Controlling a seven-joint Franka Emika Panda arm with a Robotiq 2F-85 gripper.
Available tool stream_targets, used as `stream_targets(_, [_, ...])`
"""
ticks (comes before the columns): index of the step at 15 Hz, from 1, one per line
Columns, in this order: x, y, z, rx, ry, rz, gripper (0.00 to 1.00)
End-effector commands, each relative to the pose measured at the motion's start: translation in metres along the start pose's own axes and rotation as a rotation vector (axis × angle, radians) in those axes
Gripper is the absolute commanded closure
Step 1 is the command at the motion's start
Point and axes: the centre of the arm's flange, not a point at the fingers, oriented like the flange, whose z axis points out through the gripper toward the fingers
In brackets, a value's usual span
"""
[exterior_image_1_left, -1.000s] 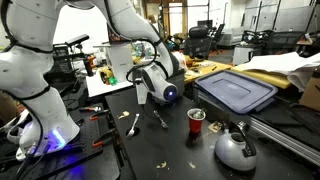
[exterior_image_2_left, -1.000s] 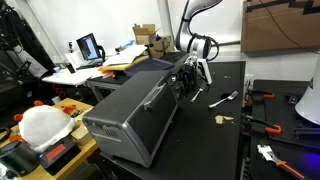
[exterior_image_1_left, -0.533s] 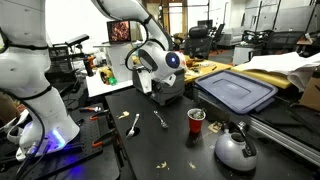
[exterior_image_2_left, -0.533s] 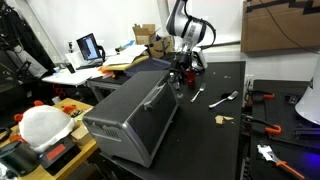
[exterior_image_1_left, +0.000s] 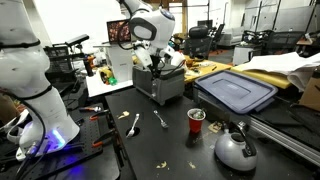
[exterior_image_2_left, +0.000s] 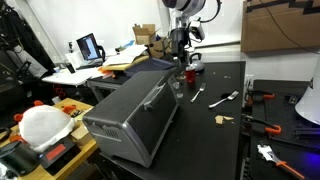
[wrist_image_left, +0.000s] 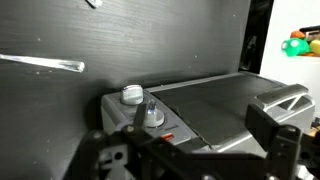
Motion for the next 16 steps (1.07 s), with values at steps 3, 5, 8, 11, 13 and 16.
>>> stream_targets(3, [-0.002,-0.05,-0.036,-0.302,-0.059,0.046,0.0])
stream_targets(5, [0.003,-0.064,-0.042,-0.398,-0.068,0.062,0.0])
stream_targets(8, [0.012,-0.087,-0.049,-0.496,-0.053,0.073,0.0])
stream_targets(11, [0.019,-0.11,-0.06,-0.559,-0.024,0.075,0.0])
stream_targets(13, [0.022,-0.124,-0.067,-0.593,-0.005,0.072,0.0])
stream_targets(16, [0.026,-0.146,-0.074,-0.629,0.02,0.086,0.0])
